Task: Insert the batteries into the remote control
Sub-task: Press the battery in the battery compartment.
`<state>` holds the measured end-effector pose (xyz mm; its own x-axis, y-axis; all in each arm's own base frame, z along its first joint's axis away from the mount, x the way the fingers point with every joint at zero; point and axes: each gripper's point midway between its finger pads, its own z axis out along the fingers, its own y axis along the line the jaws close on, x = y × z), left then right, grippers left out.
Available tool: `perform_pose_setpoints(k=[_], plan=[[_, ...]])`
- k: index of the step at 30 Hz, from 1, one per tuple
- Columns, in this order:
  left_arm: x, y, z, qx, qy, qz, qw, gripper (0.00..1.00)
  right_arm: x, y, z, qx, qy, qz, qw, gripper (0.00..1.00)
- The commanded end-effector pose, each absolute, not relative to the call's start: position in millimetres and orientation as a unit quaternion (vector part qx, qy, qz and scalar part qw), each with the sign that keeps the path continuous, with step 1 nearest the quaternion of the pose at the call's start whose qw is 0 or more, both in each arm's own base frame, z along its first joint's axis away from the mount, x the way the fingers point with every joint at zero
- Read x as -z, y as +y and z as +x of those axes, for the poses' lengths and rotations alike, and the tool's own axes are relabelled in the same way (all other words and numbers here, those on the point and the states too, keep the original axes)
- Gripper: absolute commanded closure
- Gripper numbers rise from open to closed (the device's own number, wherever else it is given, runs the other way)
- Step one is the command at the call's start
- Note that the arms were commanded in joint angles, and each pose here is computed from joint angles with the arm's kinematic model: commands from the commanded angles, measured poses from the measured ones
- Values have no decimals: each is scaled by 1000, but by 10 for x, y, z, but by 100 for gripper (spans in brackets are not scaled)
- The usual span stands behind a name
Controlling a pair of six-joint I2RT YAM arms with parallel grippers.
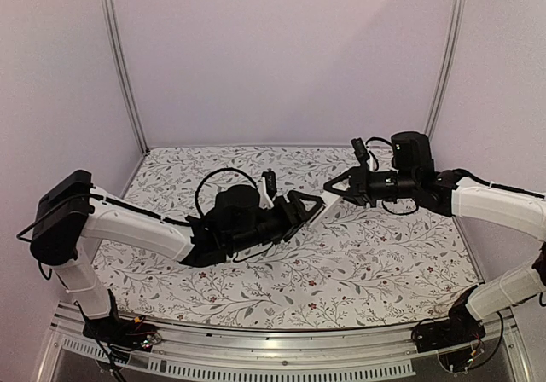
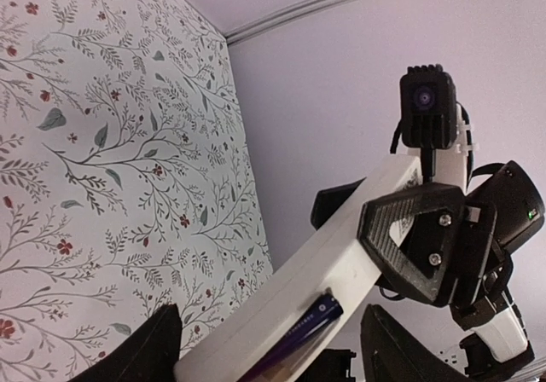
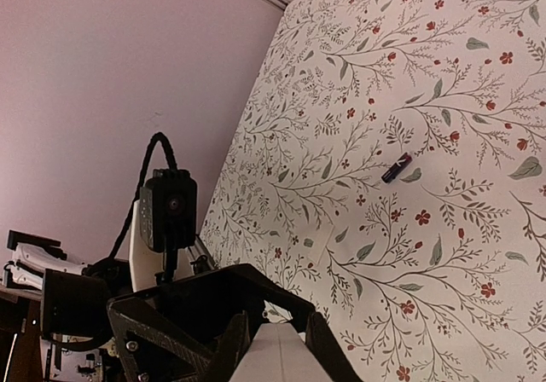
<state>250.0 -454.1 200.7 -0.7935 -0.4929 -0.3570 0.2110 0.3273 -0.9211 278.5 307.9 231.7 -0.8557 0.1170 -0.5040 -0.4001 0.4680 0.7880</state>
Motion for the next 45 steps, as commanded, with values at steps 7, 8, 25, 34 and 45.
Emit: perform_pose_setpoints(k=[7,8,25,34,45], plan=[[-2071,-4540,2660,570,750,-107,317,31,-2327,3079,2670,-503,821,-102,252,100],[-2070,-4537,2663,570,751,-107,317,32,-2335,3083,2668,-503,820,-103,253,100],[-1977,-4505,2618,546,769,-86,321,36,-2421,3082,2683,-508,816,-99,258,100],[-1947,-4463,2595,526,778,-78,333,39,-2447,3086,2678,-512,814,-98,257,100],[-1883,-4391,2555,483,796,-59,359,39,-2522,3099,2673,-523,809,-92,253,100]])
